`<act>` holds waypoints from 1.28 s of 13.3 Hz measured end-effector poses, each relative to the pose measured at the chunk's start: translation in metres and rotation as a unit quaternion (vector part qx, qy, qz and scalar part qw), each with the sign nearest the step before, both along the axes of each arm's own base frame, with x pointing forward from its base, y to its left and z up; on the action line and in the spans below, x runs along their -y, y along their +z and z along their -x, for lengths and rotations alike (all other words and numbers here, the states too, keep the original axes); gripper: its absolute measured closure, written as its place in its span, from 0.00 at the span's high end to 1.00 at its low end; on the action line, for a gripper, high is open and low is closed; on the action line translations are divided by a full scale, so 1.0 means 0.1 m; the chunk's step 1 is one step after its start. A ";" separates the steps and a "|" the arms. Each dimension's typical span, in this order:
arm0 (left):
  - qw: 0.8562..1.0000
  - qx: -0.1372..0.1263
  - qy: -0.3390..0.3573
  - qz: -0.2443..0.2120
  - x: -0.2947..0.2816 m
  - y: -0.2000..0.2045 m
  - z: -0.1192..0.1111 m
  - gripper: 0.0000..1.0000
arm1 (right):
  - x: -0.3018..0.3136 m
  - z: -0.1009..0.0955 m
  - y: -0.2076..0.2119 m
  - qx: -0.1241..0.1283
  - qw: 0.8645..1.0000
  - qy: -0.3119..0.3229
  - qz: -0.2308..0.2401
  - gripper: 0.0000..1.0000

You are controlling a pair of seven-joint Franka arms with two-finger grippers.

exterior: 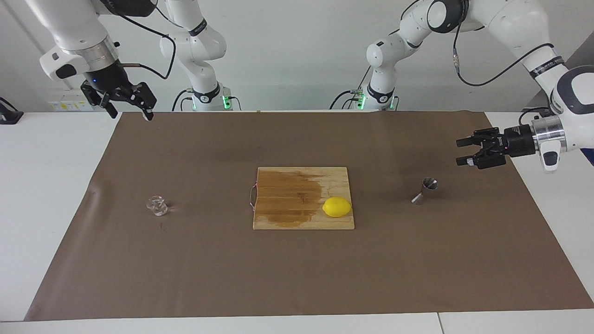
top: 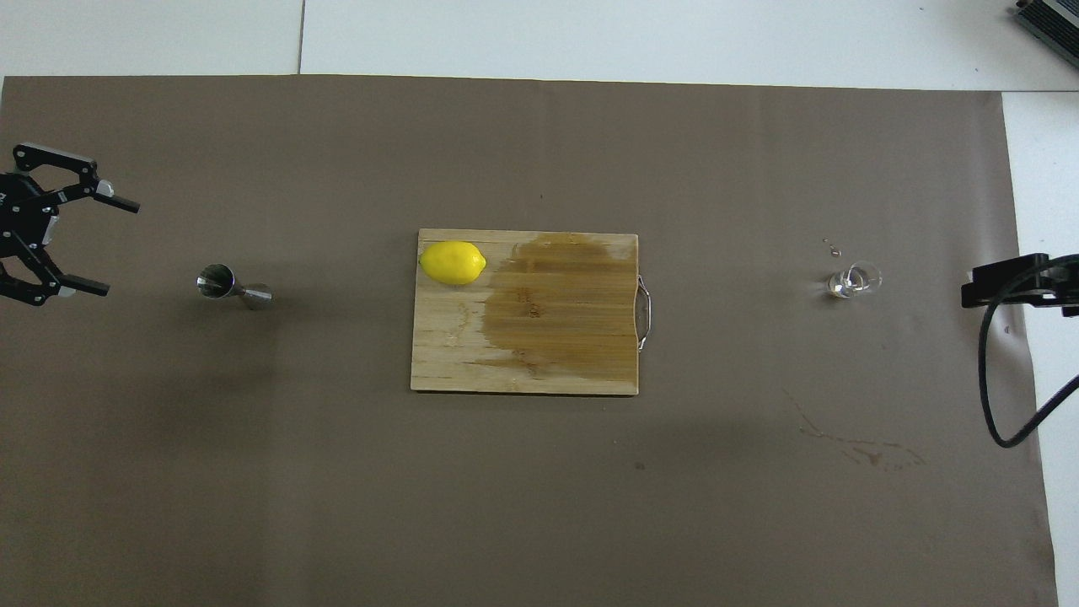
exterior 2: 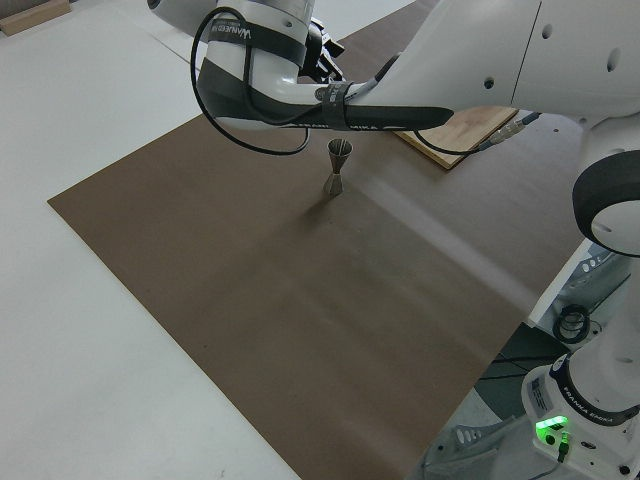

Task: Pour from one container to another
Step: 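Move the left gripper open toward the small dark metal cup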

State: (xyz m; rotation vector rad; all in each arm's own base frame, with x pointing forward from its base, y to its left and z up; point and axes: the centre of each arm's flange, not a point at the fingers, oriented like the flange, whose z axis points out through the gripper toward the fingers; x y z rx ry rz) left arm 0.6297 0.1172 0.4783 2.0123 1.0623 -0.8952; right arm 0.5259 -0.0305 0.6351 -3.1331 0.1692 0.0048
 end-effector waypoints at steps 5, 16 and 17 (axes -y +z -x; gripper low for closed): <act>0.991 -0.087 0.062 0.076 -0.29 -0.59 0.10 1.00 | 0.00 0.00 0.00 0.000 1.000 0.000 0.000 1.00; 0.957 -0.189 0.126 0.178 -0.25 -1.70 0.28 1.00 | 0.00 0.00 0.00 0.000 1.000 0.000 0.000 1.00; 0.954 -0.194 0.130 0.190 -0.30 -1.80 0.30 1.00 | 0.00 0.00 0.00 0.000 1.000 0.000 0.000 1.00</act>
